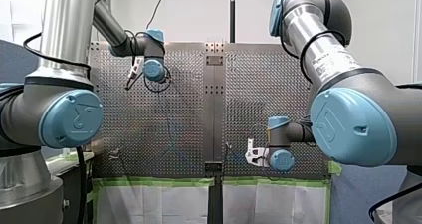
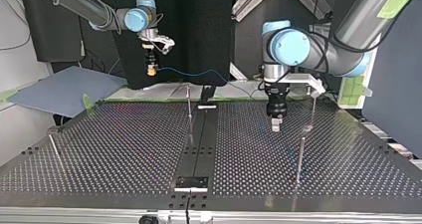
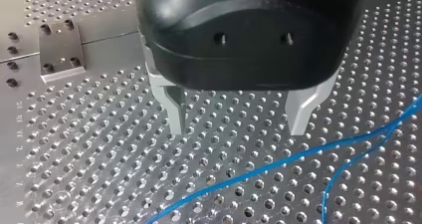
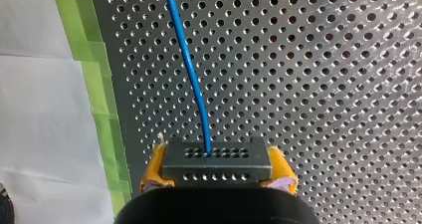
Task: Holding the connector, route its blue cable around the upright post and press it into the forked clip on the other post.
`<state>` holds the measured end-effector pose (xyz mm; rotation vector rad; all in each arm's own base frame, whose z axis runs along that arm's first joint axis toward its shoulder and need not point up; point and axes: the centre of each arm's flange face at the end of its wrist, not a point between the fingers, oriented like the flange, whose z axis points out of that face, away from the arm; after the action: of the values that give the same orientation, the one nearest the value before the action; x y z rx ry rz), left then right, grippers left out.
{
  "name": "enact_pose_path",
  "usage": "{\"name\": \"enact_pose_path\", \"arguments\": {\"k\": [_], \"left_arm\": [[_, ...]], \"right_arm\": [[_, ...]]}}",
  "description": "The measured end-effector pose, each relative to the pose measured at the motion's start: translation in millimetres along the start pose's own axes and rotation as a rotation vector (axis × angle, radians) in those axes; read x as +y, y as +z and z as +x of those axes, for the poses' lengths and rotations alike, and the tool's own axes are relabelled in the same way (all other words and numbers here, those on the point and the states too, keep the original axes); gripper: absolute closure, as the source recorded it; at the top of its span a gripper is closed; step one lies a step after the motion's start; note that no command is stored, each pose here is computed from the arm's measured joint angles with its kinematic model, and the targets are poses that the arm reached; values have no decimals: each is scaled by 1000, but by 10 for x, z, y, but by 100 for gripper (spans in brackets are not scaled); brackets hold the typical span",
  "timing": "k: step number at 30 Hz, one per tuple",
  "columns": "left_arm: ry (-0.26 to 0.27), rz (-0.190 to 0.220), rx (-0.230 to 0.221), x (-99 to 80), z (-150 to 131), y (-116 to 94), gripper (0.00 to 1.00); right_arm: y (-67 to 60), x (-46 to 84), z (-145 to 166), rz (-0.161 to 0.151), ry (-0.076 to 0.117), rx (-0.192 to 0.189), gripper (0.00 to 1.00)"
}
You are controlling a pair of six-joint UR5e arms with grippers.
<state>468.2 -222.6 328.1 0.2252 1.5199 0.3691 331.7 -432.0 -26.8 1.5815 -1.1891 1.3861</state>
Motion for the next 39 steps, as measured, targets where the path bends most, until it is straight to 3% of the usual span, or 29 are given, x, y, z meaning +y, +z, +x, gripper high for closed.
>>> {"name": "enact_pose_path", "arguments": {"k": [7, 14, 33, 39], "left_arm": [[11, -36, 26, 52, -19, -47, 1], [27, -32, 50, 71, -54, -41, 1], [-46, 99, 16, -51, -115, -49, 1], [-45, 75, 24, -11, -99, -32, 1]], "right_arm": [[-1, 4, -3, -1, -1, -2, 100], [-4, 6, -6, -1, -4, -6, 100], [-10, 7, -11, -2, -6, -12, 100], [-10, 9, -13, -2, -7, -12, 100]]}}
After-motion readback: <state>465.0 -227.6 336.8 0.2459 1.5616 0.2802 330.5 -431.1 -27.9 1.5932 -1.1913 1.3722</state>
